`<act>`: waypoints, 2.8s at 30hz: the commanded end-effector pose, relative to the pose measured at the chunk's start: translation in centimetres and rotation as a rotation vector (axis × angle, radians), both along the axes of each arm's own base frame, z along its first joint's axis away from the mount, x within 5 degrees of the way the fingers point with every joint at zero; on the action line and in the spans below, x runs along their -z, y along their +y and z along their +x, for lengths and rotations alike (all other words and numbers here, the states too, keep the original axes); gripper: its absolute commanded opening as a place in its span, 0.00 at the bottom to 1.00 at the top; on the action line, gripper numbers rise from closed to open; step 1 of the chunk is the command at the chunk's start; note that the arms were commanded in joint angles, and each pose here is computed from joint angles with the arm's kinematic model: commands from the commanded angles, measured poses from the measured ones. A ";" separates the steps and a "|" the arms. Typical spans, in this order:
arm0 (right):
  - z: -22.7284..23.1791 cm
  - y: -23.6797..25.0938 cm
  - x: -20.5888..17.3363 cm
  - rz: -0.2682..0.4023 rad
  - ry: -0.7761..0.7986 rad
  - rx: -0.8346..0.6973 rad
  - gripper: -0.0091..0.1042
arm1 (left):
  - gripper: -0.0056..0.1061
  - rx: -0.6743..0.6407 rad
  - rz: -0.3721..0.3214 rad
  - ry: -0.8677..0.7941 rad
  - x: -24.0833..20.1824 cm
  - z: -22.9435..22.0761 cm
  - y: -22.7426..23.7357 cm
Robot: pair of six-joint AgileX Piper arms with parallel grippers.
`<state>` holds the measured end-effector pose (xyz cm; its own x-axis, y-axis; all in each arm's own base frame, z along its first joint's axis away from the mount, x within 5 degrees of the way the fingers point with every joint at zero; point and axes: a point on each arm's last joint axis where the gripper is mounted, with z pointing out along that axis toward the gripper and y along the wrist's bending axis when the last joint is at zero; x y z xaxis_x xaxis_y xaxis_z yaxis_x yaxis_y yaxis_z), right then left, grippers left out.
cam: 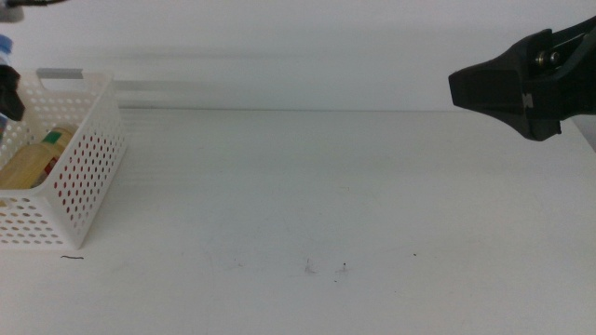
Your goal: Use arms to grab the bottles and put them into the dustbin to the left of the table.
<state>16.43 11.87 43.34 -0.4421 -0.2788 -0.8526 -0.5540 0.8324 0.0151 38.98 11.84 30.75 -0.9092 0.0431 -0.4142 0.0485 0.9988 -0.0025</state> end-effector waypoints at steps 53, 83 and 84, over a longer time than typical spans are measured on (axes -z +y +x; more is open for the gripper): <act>0.0 -0.2 -0.4 0.004 -0.022 0.003 0.86 | 0.85 0.331 -0.032 -0.498 -10.2 -8.7 -14.9; 0.0 -0.2 -0.4 0.004 -0.022 0.003 0.86 | 0.85 0.420 -0.242 -0.799 -12.4 -15.8 -21.8; 0.0 -0.2 -0.4 0.004 -0.022 0.003 0.86 | 0.85 0.417 -0.254 -0.798 -12.4 -15.8 -21.8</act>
